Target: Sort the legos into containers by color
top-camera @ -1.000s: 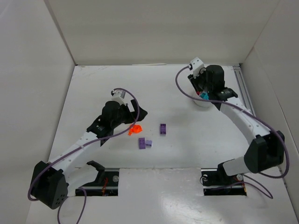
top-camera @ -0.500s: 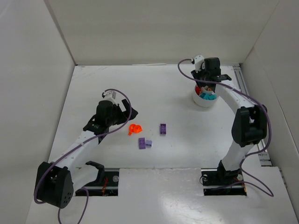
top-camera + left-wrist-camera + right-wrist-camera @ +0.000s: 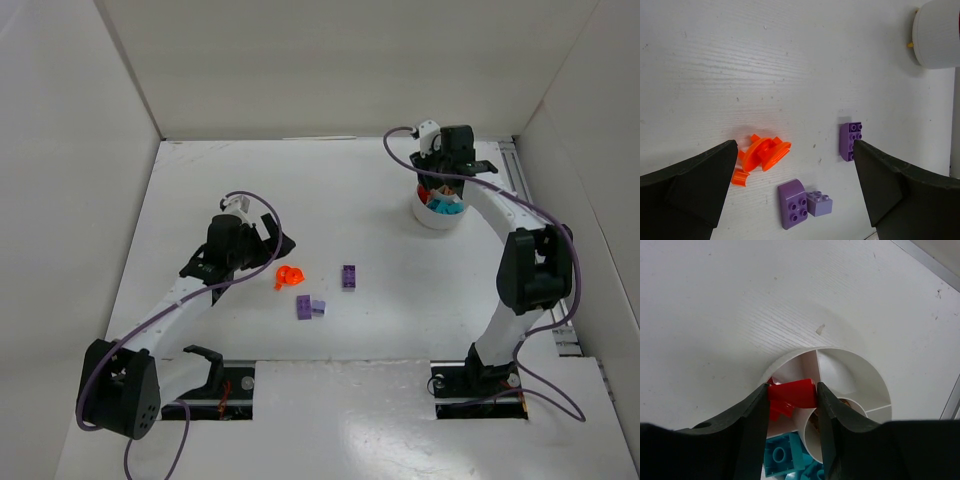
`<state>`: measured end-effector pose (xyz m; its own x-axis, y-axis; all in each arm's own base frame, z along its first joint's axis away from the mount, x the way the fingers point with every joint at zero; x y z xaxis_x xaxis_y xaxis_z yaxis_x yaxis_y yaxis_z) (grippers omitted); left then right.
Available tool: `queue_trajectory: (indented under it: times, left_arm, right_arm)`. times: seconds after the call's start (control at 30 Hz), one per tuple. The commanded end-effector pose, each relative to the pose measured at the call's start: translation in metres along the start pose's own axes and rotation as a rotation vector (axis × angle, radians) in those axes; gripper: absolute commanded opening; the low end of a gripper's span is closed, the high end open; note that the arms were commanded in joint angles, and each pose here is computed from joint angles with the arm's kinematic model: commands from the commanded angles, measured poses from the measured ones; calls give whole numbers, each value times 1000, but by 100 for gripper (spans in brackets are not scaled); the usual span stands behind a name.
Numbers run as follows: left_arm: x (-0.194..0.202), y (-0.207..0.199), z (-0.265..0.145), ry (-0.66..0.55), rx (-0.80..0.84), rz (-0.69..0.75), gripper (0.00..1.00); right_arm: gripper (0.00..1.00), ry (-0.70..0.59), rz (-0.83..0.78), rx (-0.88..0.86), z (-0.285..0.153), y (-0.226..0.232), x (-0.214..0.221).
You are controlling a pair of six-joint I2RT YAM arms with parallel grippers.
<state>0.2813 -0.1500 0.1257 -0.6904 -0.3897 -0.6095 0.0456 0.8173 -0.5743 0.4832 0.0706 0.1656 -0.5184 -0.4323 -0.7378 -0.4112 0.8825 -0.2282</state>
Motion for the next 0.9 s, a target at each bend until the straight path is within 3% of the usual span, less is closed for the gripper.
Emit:
queue_trajectory:
  times: [0.0,0.27,0.4,0.7,0.87]
  left_arm:
    - [-3,-4,-3,-16,26,19,100]
    - [-3,-4,-3,-16,26,19,100]
    - [-3,-4,-3,-16,26,19,100]
    - [-4,-7,-4,-18,39,12,100]
    - [-2,1,-4,-15,-6,-4,100]
  right_arm:
    - [33,-39,27,-9,-2,-2,-8]
    - [44,-19,29,-16,-2,2,2]
    - [54,-6,39,-8,-1,2,6]
    - [59,-14,38,-5,-6,1,5]
    - [63,-133,-10,3,-29,-1,-19]
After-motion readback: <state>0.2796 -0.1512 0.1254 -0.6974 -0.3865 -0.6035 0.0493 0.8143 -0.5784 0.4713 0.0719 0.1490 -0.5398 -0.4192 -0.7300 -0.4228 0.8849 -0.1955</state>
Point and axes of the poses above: each gripper's point midway between its finger pads, its own z axis out along the fingers, its own y axis along the line the jaws close on, x = y × z, the point moved 1 cm from there along -z, back along the fingers, and after that the axes turned 1 degree about z, right-handed, at the moved point
